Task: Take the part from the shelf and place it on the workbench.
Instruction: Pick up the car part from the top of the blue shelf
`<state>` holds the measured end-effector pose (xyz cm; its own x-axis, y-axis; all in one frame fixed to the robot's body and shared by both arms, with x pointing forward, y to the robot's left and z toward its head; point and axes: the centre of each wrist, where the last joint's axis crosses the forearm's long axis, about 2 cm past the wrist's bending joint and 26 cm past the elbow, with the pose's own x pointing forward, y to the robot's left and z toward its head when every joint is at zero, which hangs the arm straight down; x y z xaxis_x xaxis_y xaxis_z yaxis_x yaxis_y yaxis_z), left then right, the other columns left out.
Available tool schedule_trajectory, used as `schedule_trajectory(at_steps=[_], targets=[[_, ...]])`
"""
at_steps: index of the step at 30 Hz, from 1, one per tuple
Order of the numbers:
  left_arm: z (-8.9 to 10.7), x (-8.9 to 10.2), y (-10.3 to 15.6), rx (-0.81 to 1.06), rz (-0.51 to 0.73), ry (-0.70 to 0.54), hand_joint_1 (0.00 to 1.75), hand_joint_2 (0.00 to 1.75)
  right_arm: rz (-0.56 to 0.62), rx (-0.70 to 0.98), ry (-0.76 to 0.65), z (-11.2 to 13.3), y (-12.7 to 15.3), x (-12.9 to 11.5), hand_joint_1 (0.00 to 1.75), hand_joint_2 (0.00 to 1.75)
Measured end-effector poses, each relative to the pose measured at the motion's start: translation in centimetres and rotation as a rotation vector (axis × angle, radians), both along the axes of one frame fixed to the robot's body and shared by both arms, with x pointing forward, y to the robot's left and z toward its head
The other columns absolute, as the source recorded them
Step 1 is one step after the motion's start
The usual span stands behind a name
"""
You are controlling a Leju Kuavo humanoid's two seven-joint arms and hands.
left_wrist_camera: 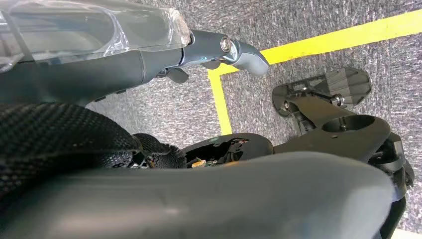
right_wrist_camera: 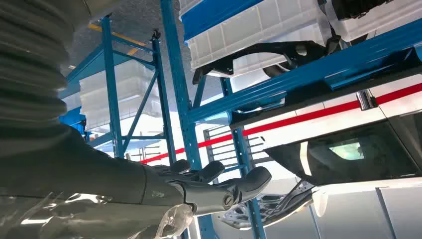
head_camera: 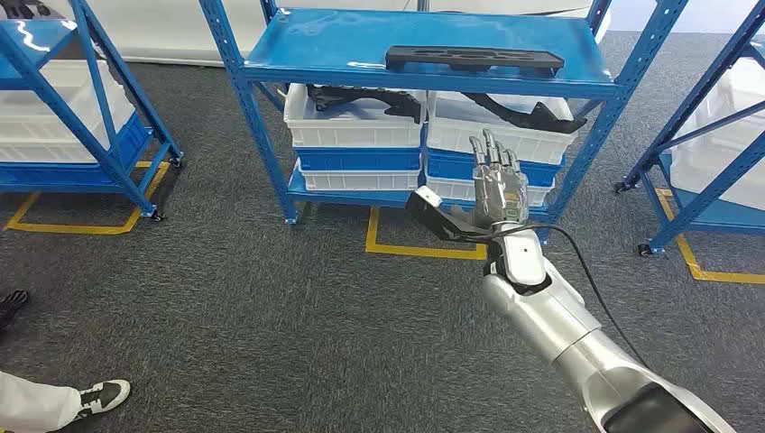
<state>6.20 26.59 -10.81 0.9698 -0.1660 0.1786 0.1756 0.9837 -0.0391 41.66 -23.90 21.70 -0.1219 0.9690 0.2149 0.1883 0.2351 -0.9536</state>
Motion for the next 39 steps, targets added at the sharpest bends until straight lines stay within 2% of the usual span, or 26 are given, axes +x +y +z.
schedule_trajectory(at_steps=[25,39], targets=[[0.0,0.2,-0.3,-0.008,-0.015,-0.023,0.00,0.00,-0.003,0.004,0.010,0.0,-0.5,0.3,0.00,1.75],[0.2,1.0,-0.2,-0.002,-0.011,-0.041,0.00,0.00,-0.005,0.002,0.012,0.0,-0.4,0.2,0.00,1.75]])
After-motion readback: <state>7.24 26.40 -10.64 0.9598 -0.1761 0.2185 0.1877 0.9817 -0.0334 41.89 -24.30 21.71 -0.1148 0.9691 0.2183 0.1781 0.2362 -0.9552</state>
